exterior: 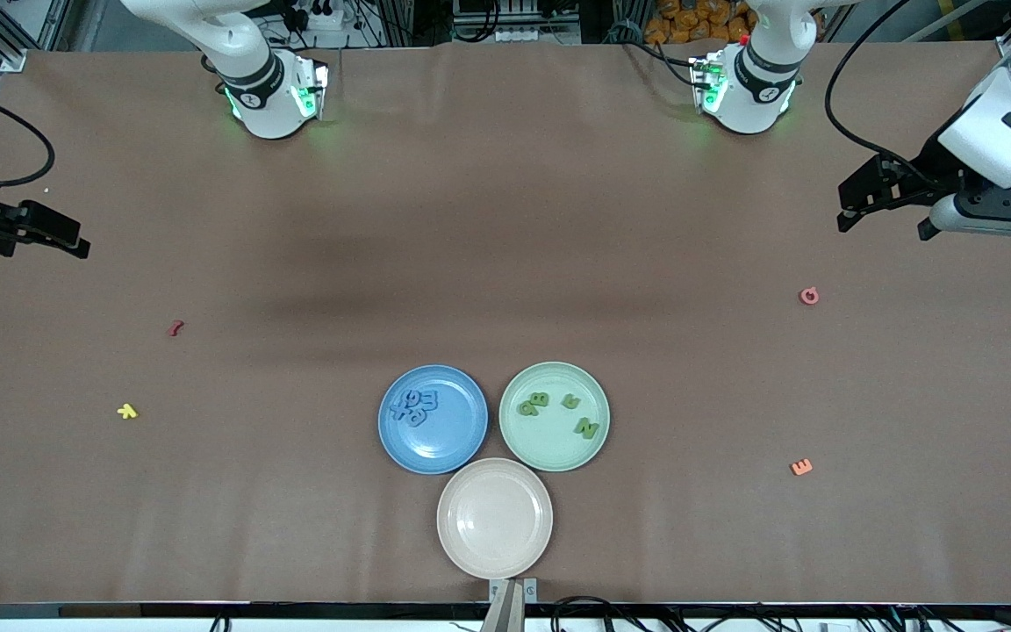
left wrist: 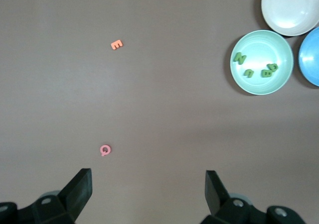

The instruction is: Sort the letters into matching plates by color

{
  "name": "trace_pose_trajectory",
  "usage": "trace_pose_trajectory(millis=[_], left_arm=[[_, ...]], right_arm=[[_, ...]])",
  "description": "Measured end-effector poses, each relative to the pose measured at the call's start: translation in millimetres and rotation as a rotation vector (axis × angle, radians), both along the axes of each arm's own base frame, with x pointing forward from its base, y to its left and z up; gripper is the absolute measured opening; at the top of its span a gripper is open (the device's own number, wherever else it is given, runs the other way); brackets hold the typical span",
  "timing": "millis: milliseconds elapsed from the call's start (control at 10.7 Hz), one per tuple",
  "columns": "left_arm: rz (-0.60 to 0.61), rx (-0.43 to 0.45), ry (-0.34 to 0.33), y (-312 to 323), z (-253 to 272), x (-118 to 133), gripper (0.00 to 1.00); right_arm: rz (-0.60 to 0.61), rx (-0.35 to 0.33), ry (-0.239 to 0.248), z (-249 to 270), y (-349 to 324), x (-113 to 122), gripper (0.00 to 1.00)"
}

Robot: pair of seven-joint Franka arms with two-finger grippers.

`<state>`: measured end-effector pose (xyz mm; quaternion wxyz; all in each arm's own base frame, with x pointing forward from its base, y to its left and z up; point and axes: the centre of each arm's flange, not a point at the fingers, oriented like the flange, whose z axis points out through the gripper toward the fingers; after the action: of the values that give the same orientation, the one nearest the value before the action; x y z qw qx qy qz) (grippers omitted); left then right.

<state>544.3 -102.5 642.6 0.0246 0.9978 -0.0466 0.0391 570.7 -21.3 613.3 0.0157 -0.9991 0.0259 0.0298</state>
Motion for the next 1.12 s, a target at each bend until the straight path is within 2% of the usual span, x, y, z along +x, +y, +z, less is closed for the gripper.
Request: trace_pose_trajectory(millis=[187,1120], left_arm=[[-0.001,0.051,-0.010,4,0,1,1.00],[0.006,0.049,-0.019,8,5,2,1.00]], right_arm=[[0.000,0.000,0.000,0,0,0,1.00],[0.000,-0.002,0.000,0,0,0,1.00]])
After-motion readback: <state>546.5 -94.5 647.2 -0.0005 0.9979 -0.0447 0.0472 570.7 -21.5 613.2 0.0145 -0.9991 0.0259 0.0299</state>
